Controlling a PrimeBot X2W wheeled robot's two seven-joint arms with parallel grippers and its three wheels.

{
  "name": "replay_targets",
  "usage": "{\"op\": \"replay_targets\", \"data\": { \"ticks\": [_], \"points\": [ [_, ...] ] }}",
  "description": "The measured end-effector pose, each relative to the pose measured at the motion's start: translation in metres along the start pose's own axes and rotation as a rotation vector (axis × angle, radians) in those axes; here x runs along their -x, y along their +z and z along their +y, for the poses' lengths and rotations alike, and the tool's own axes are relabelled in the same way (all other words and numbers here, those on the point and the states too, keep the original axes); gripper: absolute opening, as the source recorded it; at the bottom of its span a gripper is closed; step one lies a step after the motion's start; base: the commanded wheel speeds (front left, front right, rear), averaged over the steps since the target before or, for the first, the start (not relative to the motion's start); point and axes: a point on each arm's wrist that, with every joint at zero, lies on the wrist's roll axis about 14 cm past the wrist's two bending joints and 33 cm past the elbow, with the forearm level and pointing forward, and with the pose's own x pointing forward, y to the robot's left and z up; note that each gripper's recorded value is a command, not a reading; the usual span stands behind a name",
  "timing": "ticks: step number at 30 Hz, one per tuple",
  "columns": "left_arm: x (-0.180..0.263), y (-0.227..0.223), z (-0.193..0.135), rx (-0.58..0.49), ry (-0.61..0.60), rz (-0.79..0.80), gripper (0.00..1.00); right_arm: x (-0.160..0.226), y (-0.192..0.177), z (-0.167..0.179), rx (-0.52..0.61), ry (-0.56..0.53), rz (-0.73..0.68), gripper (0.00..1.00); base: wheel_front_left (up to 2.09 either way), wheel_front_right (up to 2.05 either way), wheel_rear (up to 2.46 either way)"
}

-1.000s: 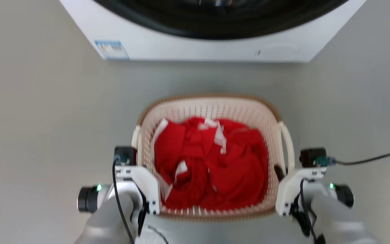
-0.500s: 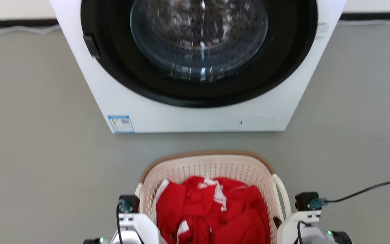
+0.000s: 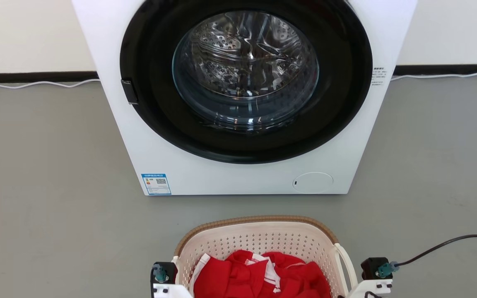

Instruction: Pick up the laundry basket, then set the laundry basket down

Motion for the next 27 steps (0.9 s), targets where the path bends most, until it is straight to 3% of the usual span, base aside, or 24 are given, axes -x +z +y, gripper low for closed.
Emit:
{"op": "replay_targets", "data": {
  "ticks": [27],
  "points": [
    [-0.002, -0.011, -0.007, 0.000, -0.017, 0.031, 0.00, 0.003, -0.013, -0.008, -0.027, -0.024, 0.041, 0.00, 0.00, 0.00, 0.00]
  ]
}}
